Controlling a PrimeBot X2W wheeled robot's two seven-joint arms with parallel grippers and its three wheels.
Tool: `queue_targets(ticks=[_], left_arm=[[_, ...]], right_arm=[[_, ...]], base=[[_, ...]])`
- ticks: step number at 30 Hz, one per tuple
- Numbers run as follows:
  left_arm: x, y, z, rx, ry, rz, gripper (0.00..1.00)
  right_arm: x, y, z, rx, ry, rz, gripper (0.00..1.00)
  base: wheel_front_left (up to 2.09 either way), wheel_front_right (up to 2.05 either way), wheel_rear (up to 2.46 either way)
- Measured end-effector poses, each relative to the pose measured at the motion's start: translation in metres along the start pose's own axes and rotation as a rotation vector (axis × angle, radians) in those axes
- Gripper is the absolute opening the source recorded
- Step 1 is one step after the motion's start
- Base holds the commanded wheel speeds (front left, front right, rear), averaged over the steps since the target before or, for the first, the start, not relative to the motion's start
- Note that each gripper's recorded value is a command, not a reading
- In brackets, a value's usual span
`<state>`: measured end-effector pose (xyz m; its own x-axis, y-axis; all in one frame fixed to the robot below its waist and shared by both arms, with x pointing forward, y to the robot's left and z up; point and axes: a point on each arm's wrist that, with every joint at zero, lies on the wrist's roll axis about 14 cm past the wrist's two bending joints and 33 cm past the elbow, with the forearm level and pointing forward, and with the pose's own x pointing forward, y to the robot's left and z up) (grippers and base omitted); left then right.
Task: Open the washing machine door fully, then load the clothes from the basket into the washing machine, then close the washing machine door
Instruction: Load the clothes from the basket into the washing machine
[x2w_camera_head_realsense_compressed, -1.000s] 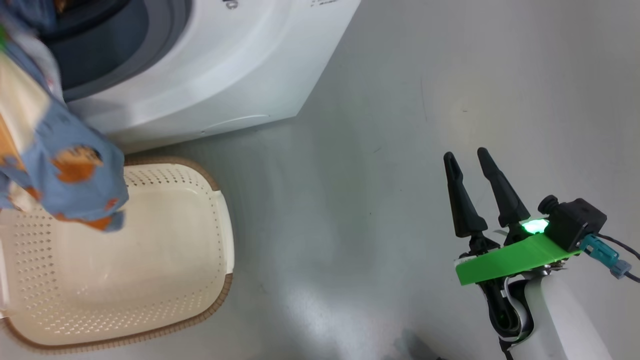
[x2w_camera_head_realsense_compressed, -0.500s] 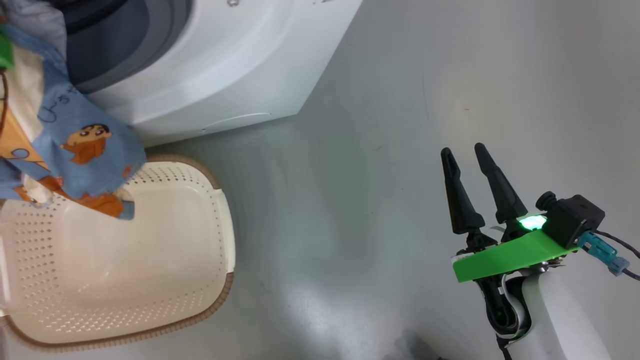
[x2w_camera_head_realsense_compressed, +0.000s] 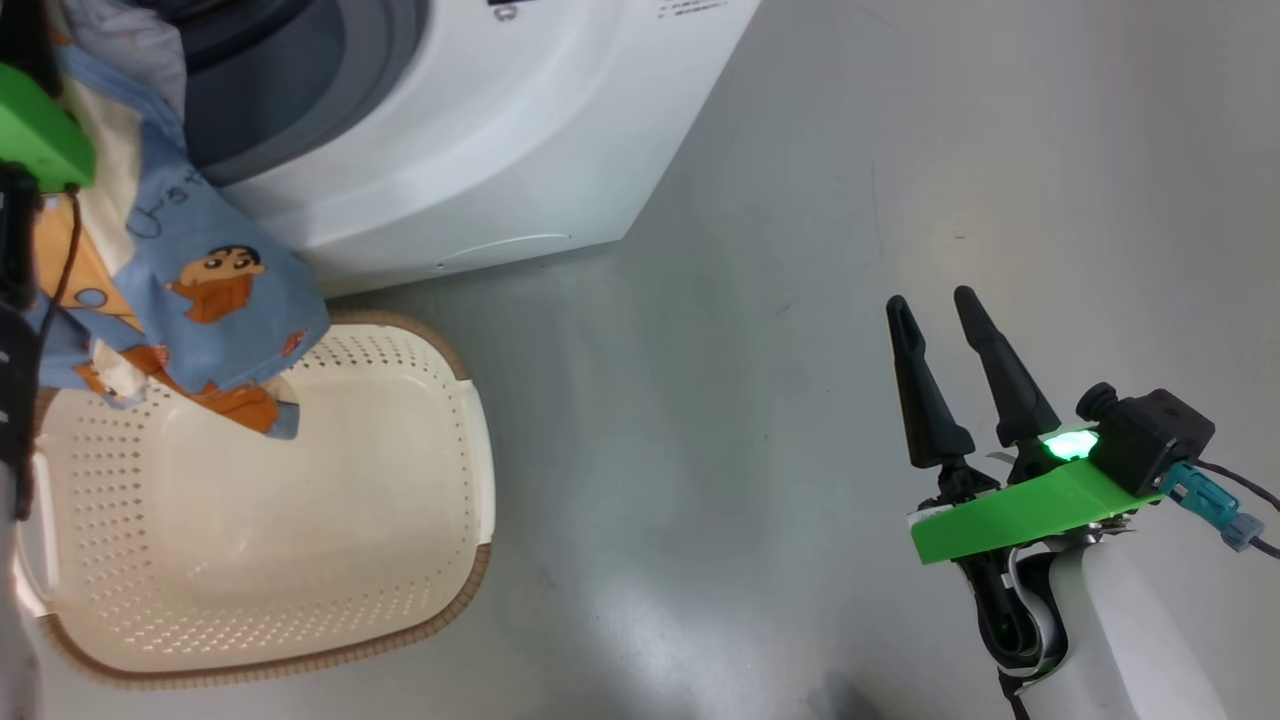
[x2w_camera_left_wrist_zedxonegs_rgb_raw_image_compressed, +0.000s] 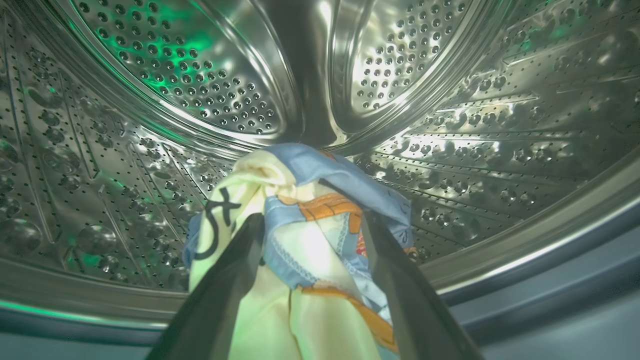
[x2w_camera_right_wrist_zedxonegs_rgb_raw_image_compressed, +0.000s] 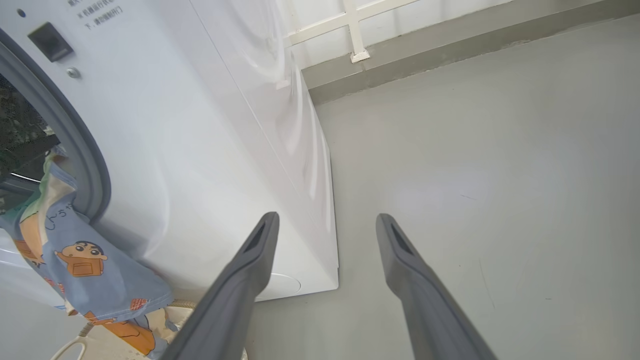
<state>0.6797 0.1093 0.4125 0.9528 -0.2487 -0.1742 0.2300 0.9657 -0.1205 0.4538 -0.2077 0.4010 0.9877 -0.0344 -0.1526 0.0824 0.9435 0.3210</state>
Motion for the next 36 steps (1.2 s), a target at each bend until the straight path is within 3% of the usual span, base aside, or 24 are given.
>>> queue_targets(ticks=[19, 36], left_arm=[[-0.03, -0.002, 0.02, -0.118, -0.134, -0.003, 1.0], [-0.127, 0.015, -0.044, -0.153, -0.072, 0.092, 1.0]], right_arm=[[0.009, 0.007, 0.001, -0.006, -0.006, 0.036, 1.0], [0.019, 0.018, 0.005, -0.013, -0.023, 0.08, 1.0]], base=[[0.0, 0.0, 0.0], [0.0, 0.0, 0.0]])
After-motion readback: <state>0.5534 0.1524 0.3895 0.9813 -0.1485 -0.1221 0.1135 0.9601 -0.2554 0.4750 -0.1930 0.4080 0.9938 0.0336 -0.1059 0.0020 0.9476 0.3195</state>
